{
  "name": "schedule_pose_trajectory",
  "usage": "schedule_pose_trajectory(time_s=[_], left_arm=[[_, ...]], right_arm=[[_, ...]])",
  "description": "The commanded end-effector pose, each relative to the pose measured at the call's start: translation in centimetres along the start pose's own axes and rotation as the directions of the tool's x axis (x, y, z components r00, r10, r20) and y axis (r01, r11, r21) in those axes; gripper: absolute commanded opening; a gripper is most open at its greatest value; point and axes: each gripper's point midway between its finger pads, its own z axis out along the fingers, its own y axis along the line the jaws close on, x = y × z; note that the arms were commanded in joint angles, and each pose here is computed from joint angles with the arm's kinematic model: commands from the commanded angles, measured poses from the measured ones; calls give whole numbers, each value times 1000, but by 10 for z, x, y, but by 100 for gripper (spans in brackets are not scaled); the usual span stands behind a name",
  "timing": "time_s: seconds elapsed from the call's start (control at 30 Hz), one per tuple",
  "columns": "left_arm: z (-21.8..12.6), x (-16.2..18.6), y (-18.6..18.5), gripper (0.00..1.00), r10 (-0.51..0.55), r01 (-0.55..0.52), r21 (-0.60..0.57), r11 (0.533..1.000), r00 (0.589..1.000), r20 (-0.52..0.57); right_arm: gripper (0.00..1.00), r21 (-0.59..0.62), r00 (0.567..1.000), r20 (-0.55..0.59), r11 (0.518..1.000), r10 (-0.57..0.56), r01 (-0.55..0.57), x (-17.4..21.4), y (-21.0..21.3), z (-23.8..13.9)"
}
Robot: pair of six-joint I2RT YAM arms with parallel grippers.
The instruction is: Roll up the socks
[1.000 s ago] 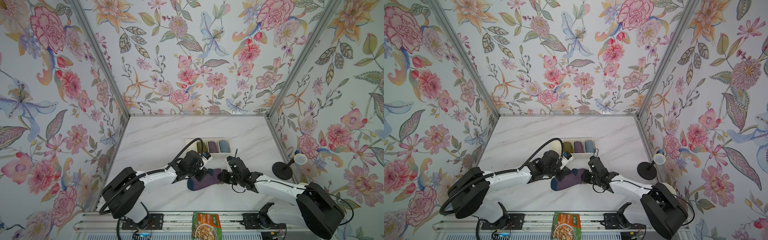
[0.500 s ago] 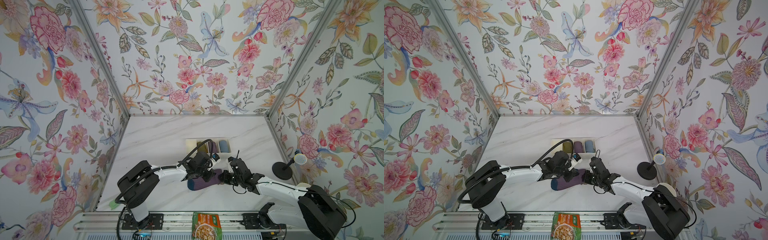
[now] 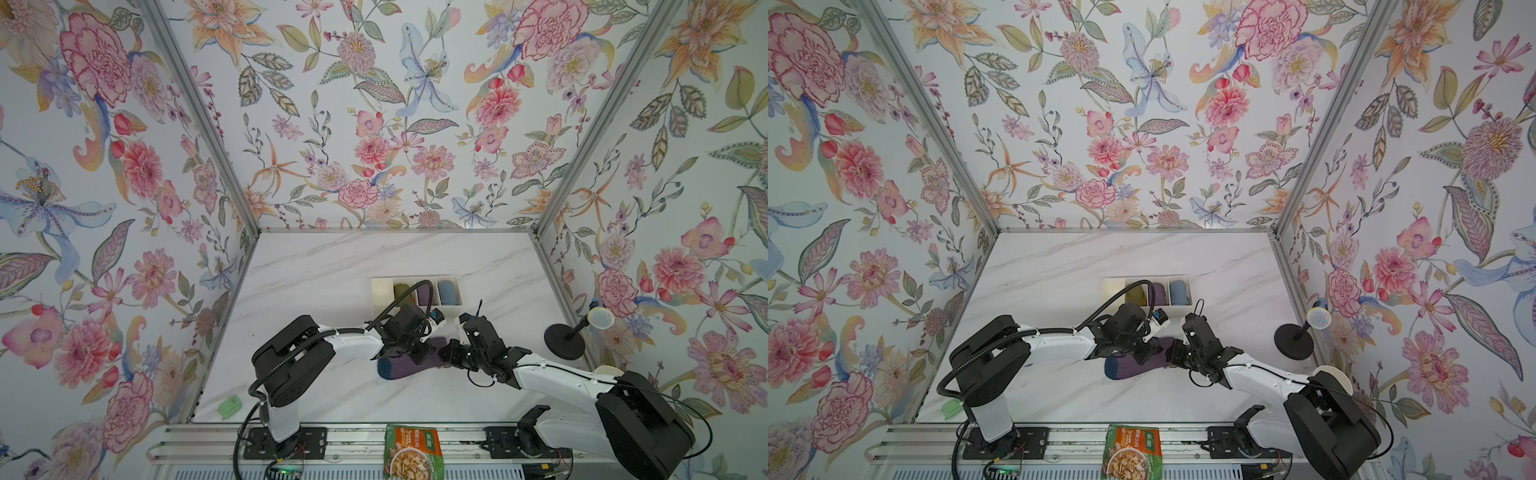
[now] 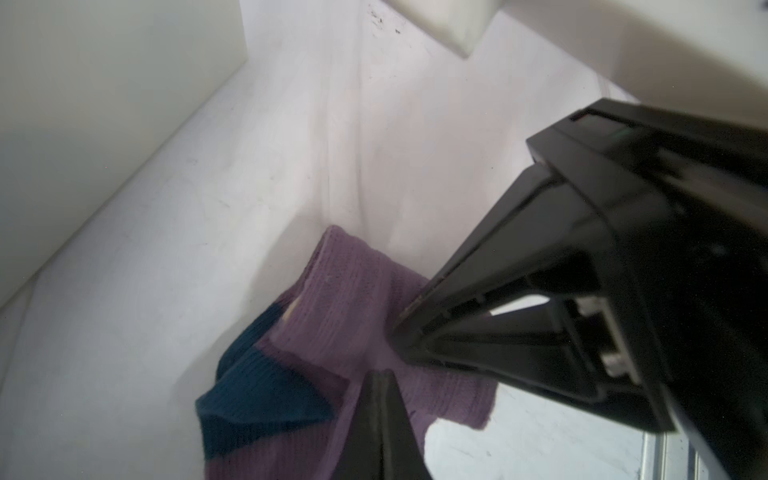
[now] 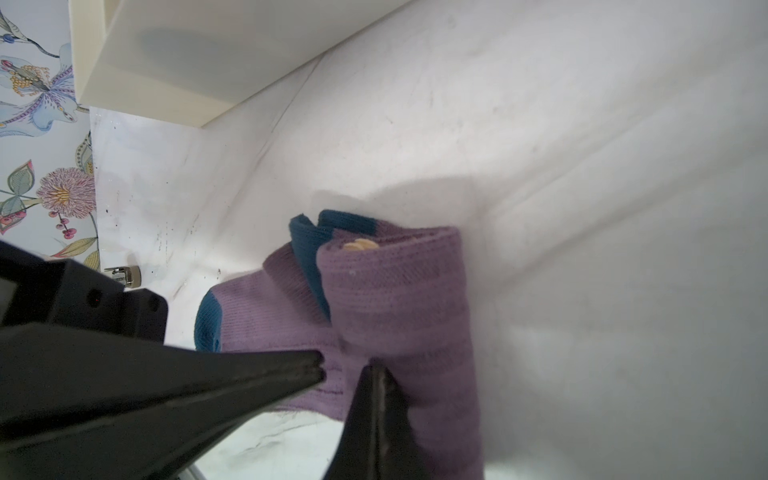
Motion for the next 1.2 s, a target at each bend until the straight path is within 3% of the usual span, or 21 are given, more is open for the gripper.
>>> schedule_pose_trajectory(time_s=[0.0, 0.7, 1.17], left_arm=[[6, -12, -8, 0, 31, -31, 33, 999, 999, 16], [19, -9, -8, 0, 30, -30, 47, 998, 1000, 4], [36, 18, 4, 0, 15, -16, -2, 1000, 993, -116]], right_arm=[[2, 18, 1000, -20, 1000, 14, -14, 8, -10, 0], [2, 15, 999, -35, 1000, 21, -21, 7, -13, 3], [7, -10, 999, -39, 1000, 10, -11, 6, -8, 3]])
